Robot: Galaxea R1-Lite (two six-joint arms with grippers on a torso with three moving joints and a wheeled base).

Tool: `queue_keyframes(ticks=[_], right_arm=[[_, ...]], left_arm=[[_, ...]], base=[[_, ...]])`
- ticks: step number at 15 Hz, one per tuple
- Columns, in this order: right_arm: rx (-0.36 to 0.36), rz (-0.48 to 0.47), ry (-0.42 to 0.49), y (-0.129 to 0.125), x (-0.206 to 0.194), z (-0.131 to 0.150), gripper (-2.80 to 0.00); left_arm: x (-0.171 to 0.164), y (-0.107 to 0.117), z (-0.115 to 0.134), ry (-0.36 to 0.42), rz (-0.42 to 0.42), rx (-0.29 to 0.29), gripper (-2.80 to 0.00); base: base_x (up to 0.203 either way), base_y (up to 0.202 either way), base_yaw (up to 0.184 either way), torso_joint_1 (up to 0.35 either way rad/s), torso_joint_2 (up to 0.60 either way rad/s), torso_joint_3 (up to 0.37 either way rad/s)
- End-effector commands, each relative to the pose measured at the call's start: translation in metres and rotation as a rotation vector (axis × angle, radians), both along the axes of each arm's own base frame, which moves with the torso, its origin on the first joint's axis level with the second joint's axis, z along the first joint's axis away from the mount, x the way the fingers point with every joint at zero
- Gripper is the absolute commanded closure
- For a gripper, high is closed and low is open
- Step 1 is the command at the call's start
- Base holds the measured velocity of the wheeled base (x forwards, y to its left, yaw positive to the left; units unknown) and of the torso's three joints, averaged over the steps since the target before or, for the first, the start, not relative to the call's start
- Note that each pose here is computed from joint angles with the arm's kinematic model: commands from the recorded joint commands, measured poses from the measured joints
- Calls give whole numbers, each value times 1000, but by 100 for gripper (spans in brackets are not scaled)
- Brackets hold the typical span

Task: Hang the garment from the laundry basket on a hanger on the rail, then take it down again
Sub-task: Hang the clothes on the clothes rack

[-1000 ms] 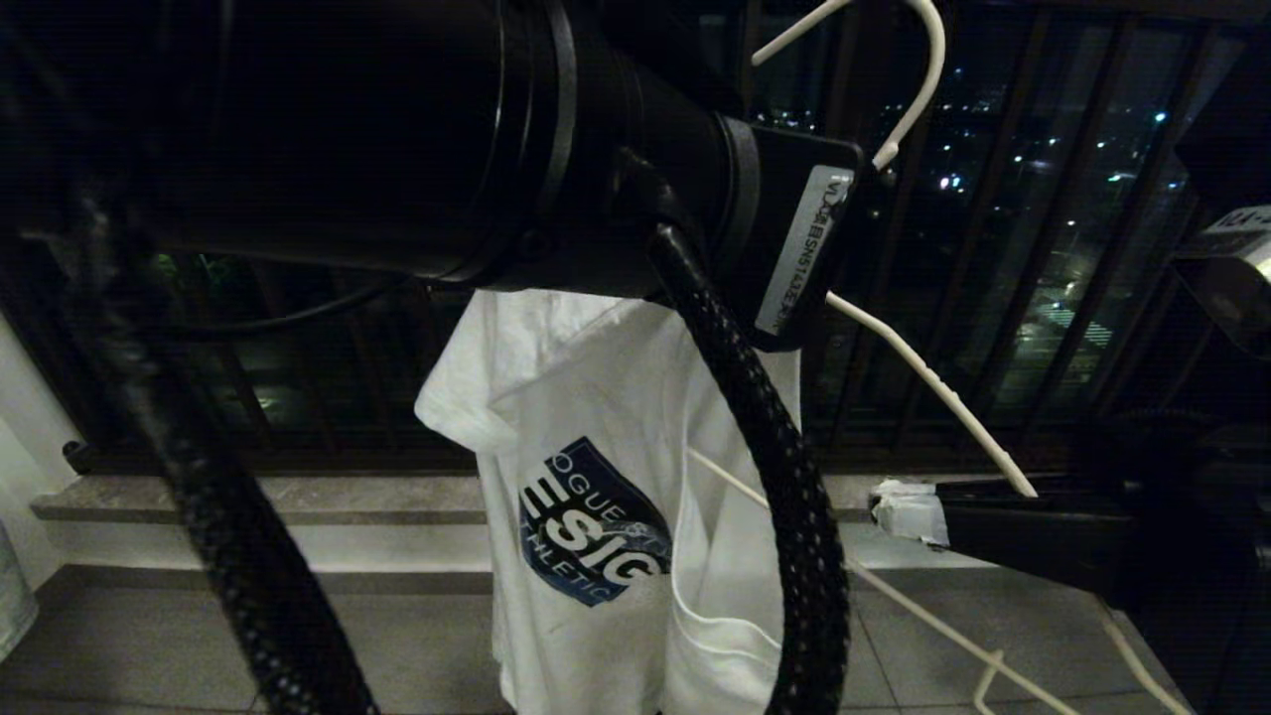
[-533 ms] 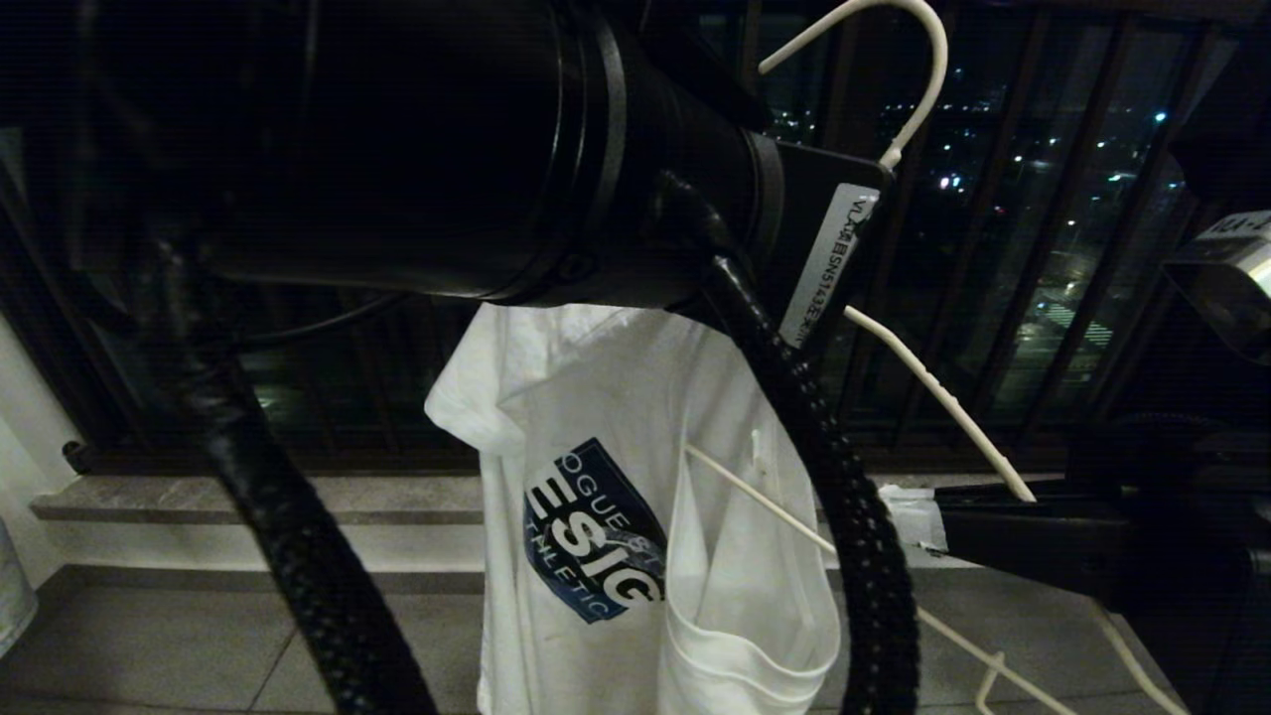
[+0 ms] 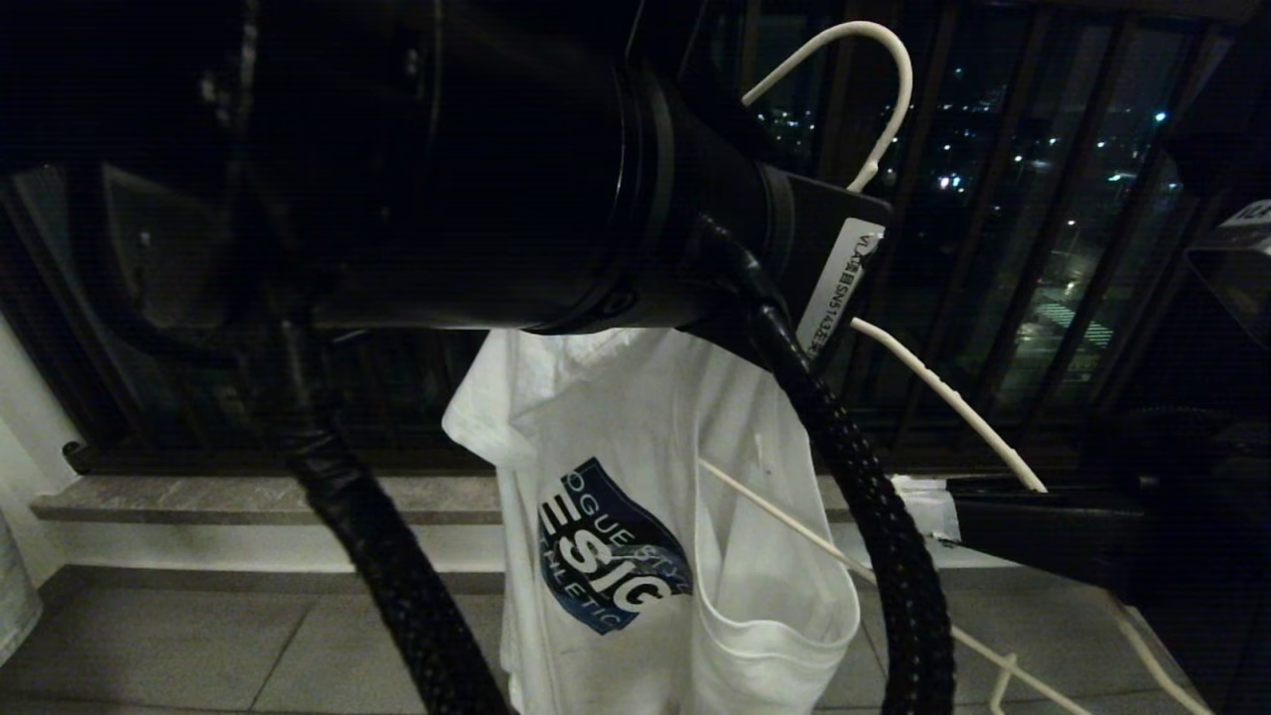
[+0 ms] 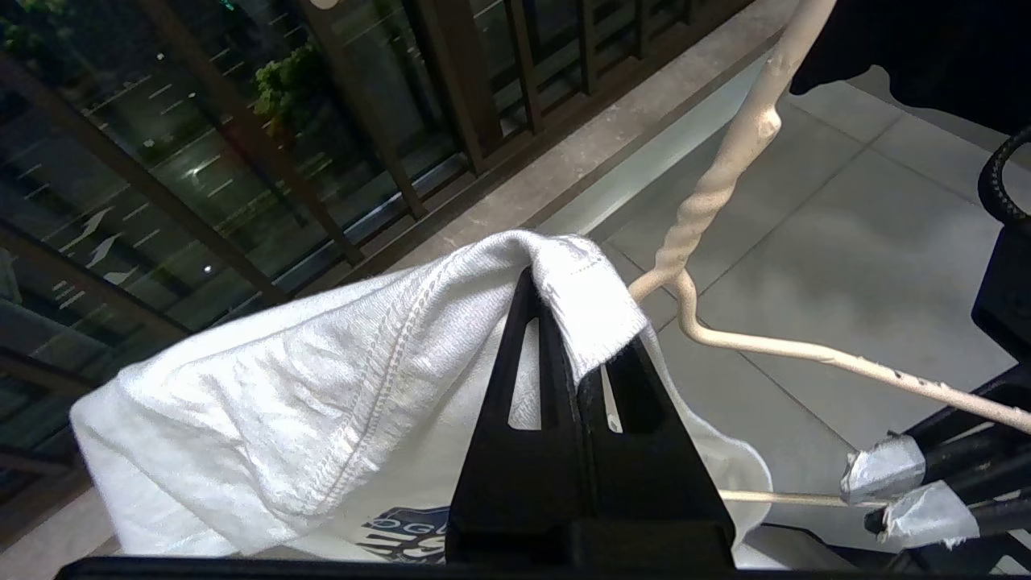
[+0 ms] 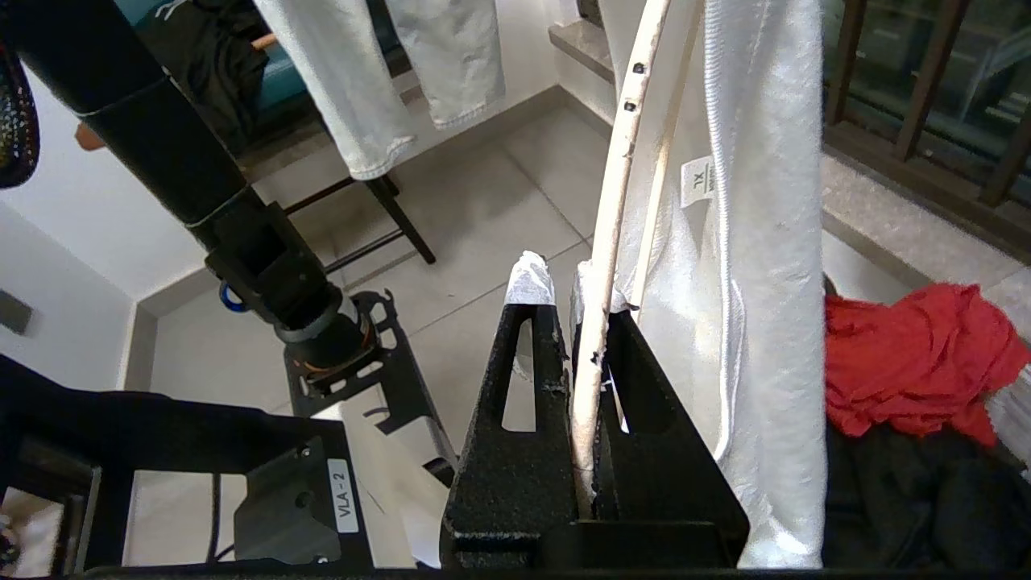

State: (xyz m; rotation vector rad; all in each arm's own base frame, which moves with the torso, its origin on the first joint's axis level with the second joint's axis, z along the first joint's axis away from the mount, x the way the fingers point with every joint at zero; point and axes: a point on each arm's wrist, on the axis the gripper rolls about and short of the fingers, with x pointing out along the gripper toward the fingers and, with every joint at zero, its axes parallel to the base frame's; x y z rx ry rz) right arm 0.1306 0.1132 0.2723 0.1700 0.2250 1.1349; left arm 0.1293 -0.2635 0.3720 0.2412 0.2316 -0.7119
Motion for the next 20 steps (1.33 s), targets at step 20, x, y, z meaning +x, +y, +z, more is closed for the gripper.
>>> queue_keyframes(ticks=[20], right_arm=[[13, 9, -27, -6, -8, 2, 0]], left_arm=[[-3, 26, 43, -163, 76, -184, 0]], base=[[0, 0, 0, 0, 0, 0]])
